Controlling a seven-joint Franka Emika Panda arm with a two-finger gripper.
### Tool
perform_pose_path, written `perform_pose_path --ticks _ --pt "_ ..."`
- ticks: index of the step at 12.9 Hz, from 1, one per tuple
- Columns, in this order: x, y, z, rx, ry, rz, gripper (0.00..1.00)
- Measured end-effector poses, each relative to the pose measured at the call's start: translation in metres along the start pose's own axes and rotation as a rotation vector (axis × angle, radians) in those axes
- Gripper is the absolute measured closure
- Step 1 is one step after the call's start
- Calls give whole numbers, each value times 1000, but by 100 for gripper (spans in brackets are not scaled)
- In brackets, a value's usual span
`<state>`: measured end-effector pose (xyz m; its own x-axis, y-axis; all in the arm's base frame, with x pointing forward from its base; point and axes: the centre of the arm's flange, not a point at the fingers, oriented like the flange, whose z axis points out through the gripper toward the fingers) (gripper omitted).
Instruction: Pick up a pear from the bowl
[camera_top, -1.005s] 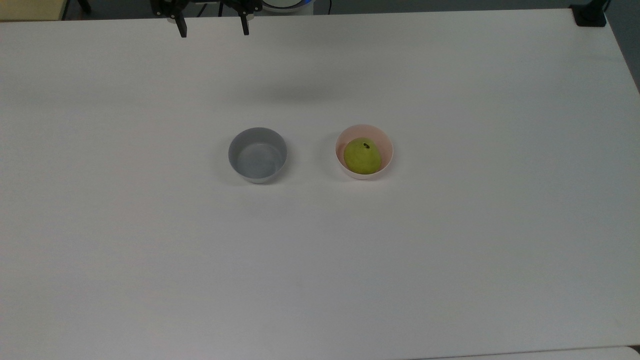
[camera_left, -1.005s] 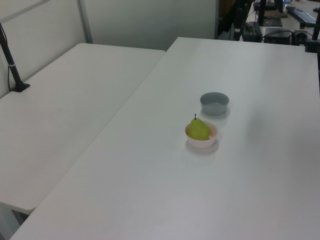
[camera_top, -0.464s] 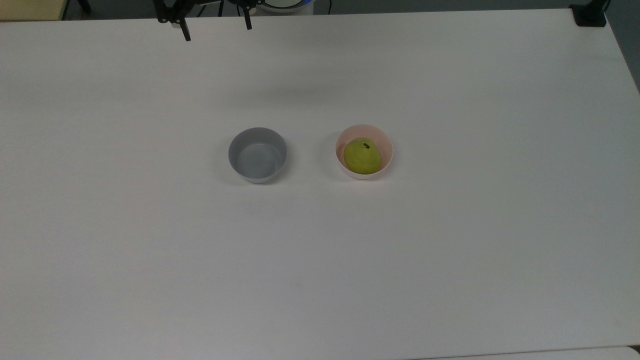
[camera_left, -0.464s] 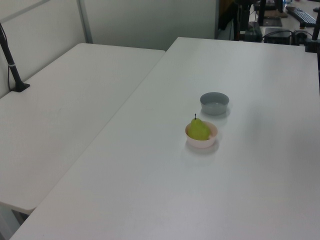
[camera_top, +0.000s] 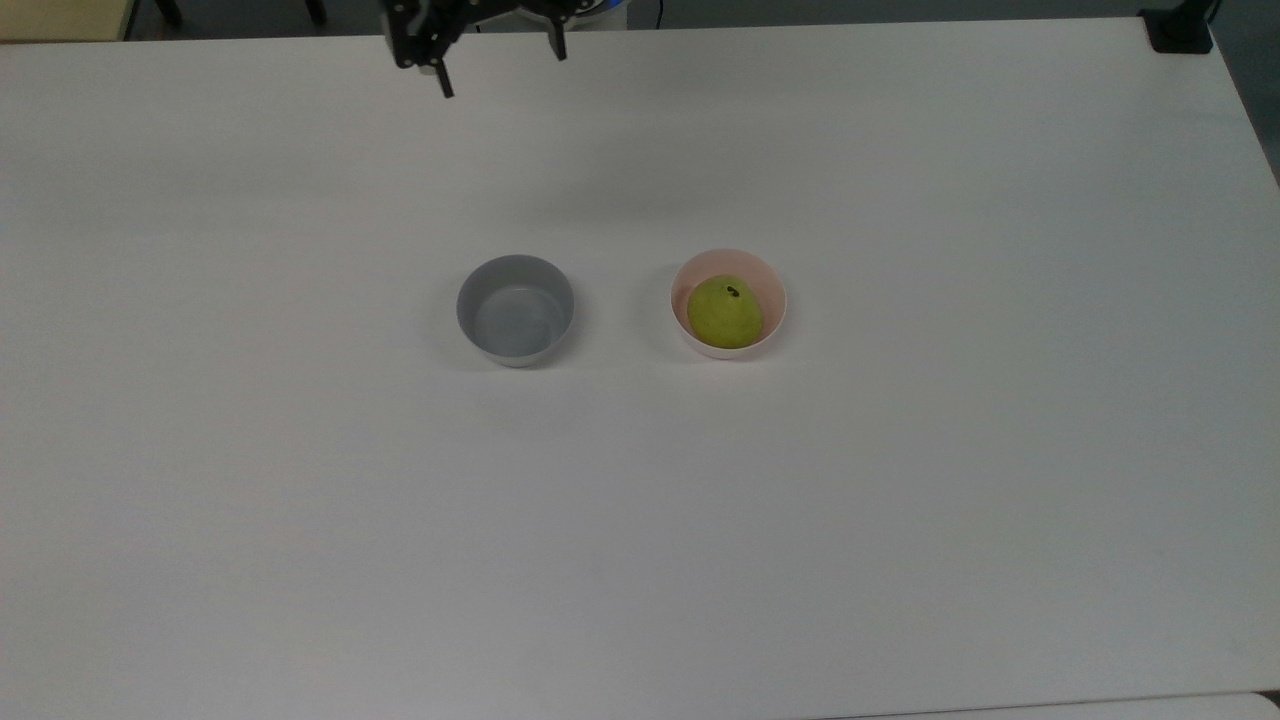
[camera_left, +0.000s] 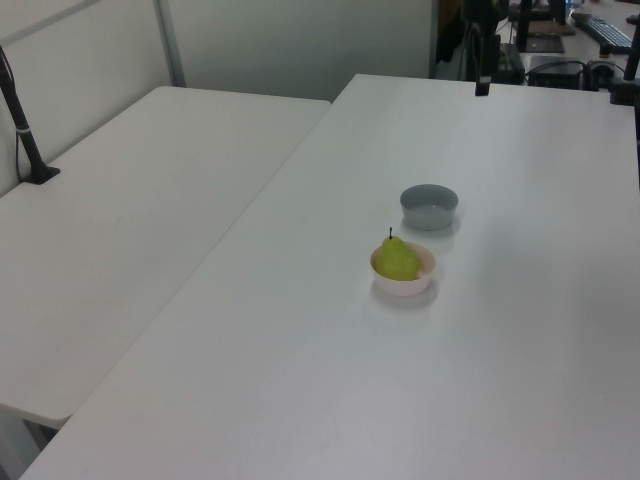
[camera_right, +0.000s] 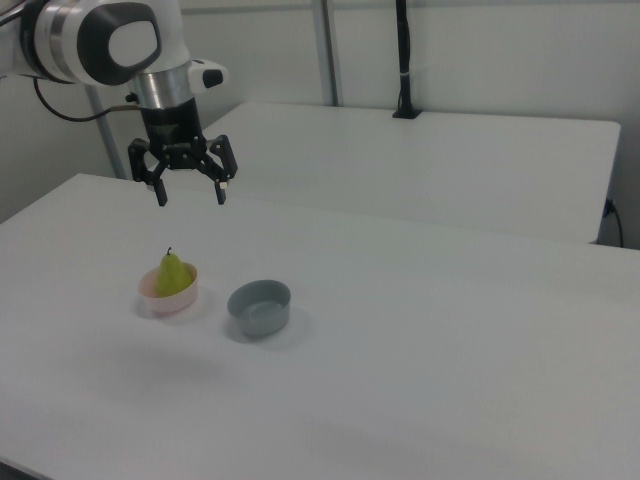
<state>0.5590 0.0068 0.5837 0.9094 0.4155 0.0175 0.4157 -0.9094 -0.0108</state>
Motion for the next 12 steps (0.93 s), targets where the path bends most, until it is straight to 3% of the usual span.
perform_pose_path --ticks 4,6,9,12 --pt "19 -44 15 24 -8 0 0" --pt "33 -67 28 58 27 56 0" --pt "59 -107 73 67 45 155 0" --pt "82 -122 120 66 44 176 2"
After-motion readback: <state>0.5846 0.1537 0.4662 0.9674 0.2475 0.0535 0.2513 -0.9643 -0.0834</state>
